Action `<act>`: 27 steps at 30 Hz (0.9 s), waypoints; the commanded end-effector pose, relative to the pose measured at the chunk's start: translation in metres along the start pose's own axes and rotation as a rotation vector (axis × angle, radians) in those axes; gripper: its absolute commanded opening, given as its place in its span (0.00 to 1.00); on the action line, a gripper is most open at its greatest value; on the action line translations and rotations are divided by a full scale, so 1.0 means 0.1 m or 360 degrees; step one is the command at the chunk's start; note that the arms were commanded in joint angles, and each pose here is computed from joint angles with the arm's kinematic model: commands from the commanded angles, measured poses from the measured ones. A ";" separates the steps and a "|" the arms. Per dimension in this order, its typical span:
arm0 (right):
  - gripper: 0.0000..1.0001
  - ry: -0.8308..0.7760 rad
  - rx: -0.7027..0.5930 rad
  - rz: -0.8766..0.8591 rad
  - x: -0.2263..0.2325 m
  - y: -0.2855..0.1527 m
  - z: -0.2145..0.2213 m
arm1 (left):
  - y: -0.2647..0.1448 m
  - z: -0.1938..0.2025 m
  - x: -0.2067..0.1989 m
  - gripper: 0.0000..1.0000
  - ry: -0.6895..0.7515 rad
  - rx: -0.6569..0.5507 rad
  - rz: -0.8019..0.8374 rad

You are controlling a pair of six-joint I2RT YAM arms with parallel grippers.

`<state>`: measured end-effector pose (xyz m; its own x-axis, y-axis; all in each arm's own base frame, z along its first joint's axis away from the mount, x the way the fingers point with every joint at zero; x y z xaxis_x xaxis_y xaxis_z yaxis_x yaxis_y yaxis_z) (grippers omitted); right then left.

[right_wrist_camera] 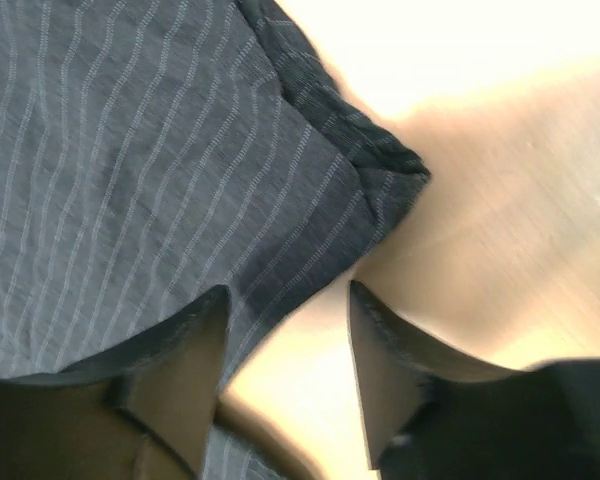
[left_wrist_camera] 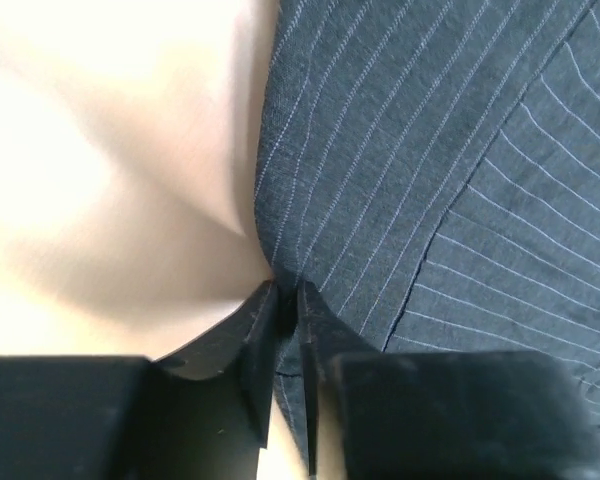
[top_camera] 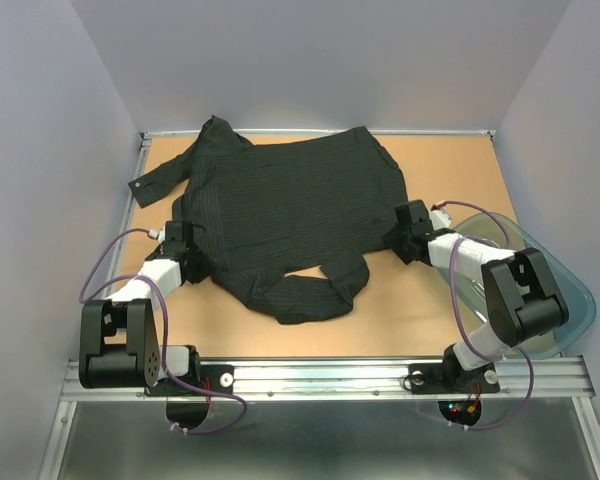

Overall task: Fold and stack the long sleeve shirts
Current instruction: Fold the shirt

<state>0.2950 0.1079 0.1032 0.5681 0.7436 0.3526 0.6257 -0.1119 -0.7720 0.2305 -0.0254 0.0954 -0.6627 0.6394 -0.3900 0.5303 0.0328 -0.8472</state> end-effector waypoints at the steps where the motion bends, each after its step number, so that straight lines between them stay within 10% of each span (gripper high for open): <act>1: 0.51 0.0010 -0.0060 0.0077 -0.06 0.09 -0.01 | -0.02 0.16 0.11 0.19 0.0049 0.0099 -0.0092; 10: 0.01 -0.0156 -0.0137 0.0050 0.01 0.04 -0.14 | -0.11 0.08 0.09 0.00 0.0083 0.0039 -0.0135; 27: 0.01 -0.0531 -0.0418 -0.0117 0.29 -0.61 -0.73 | -0.43 -0.17 -0.08 0.00 0.0165 -0.0103 -0.0113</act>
<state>0.2959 0.0953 0.1630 0.3503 0.9076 0.2315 0.7436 -0.1192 -0.6580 0.2181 -0.0255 0.1292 -0.6439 0.6909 -0.3287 0.5119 0.0698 -0.8562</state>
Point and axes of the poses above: each gripper's point midway between its finger pads, its own y axis out along the fingers, its own x axis along the line the jaws close on, z = x × y, the point moved 9 cm from there along -y, back along the fingers, and after that the axes turned 7 degrees about -y, right-handed, at the moved point
